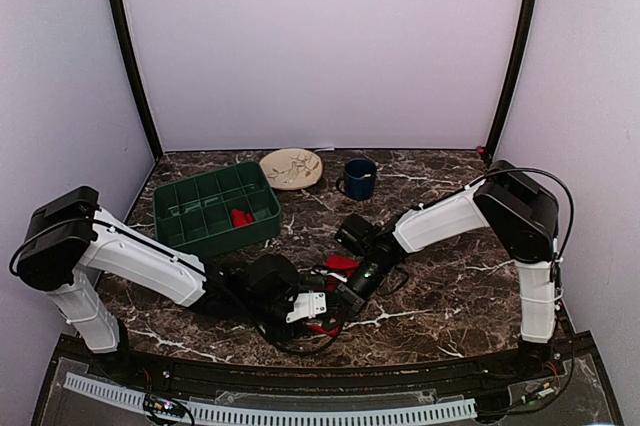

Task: Roll the socks
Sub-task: Roll the sock at the center of the board.

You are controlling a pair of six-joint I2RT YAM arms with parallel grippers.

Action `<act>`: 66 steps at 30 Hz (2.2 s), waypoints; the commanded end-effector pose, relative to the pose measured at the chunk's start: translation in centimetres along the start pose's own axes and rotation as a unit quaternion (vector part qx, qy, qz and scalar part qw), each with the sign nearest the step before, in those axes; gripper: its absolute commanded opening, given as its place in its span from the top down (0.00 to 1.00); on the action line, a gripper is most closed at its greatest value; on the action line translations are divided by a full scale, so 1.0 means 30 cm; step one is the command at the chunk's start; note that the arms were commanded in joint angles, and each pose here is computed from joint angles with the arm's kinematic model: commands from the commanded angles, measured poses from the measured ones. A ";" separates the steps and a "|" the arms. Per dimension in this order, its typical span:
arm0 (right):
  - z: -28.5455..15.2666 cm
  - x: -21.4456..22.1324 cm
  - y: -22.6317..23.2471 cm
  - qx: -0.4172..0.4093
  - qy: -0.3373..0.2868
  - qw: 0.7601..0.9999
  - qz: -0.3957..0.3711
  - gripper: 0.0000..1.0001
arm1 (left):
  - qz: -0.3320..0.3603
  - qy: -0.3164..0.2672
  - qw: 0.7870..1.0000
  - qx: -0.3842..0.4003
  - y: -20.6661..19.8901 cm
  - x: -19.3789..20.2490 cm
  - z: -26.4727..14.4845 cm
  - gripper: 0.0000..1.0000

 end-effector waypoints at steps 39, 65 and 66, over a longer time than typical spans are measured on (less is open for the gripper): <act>-0.118 0.021 -0.073 -0.001 -0.098 0.994 0.051 0.81 | -0.099 0.085 0.978 0.162 -0.030 0.008 0.016 1.00; -0.262 0.124 -0.141 0.185 -0.274 0.944 0.026 0.79 | -0.276 0.063 0.906 0.315 0.043 0.003 0.031 1.00; -0.269 0.128 -0.141 0.203 -0.283 0.937 0.019 0.79 | -0.282 0.061 0.902 0.320 0.046 0.005 0.034 1.00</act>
Point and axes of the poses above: each gripper's point midway between its finger pads, its own z axis out along the fingers, its own y axis along the line the jaws close on, x = y × z, the point moved 5 cm from there along -z, back along the fingers, and after that the axes turned 12 degrees about z, right-handed, at the moved point
